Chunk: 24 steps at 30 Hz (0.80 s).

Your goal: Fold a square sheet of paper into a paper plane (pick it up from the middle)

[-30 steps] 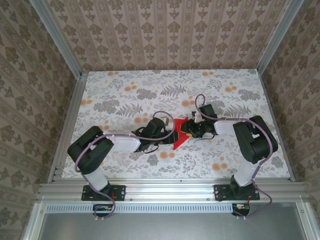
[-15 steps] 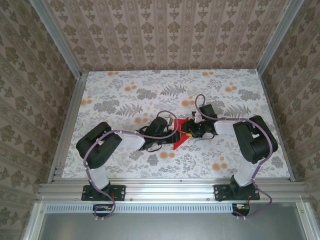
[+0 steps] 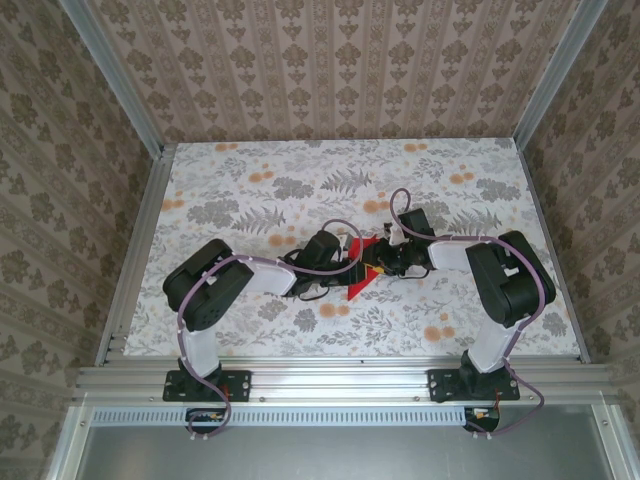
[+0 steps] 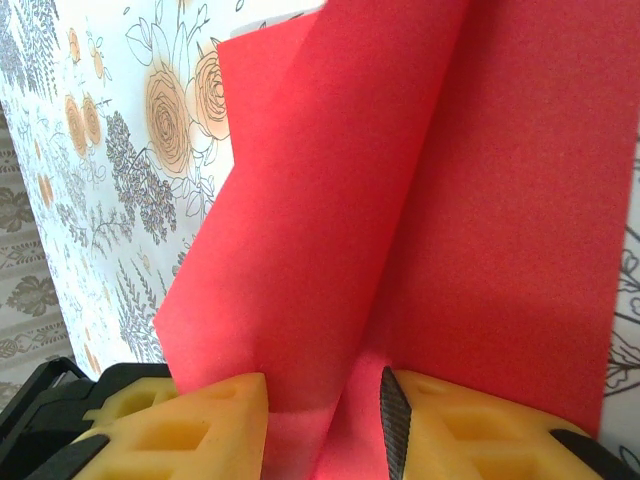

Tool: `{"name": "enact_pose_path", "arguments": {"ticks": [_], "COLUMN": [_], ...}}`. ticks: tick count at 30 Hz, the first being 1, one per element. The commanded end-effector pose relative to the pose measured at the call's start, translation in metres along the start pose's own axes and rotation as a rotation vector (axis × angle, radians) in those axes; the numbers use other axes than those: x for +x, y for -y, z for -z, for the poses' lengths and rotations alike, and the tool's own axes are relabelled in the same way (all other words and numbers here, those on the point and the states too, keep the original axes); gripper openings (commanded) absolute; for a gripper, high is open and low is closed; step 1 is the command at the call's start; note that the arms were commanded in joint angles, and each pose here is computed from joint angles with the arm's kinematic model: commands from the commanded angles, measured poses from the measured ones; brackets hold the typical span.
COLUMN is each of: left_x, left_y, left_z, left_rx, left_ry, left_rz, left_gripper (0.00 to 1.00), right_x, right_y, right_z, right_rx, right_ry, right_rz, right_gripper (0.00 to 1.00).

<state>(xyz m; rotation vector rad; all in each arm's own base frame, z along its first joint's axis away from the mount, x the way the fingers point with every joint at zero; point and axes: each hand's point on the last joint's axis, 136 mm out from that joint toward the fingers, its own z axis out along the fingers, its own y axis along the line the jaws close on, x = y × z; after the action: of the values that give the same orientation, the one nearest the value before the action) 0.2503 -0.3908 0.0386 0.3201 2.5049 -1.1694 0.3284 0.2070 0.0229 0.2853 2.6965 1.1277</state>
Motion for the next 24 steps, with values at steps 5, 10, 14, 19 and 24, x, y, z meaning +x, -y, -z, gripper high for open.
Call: {"name": "enact_pose_path", "arguments": {"ticks": [5,10,14,19,24], "left_x": [-0.001,-0.003,-0.007,-0.008,-0.010], "left_y": [0.008,0.004,0.008,0.003,-0.017], "left_z": [0.000,0.010,0.023,0.038,0.051], "left_rx": [0.048,0.013,0.005,-0.014,-0.087], "left_ry": [-0.005,0.012,0.033,0.067,0.115], "left_rz": [-0.033,-0.035,-0.055,-0.045,0.006], "left_gripper": [0.28,0.33,0.39,0.40,0.39], "right_x": [0.022,0.023,0.024,0.026,0.027], "right_y": [0.049,0.052,0.055,0.063,0.069], "right_z": [-0.012,-0.012,-0.012,-0.012,-0.012], "right_rx": [0.165,0.182,0.202,0.255,0.310], "right_ry": [-0.053,-0.055,-0.059,-0.064,-0.064], "right_rz": [-0.071,-0.072,-0.071,-0.067,-0.058], "right_gripper": [0.38,0.38,0.38,0.38,0.38]}}
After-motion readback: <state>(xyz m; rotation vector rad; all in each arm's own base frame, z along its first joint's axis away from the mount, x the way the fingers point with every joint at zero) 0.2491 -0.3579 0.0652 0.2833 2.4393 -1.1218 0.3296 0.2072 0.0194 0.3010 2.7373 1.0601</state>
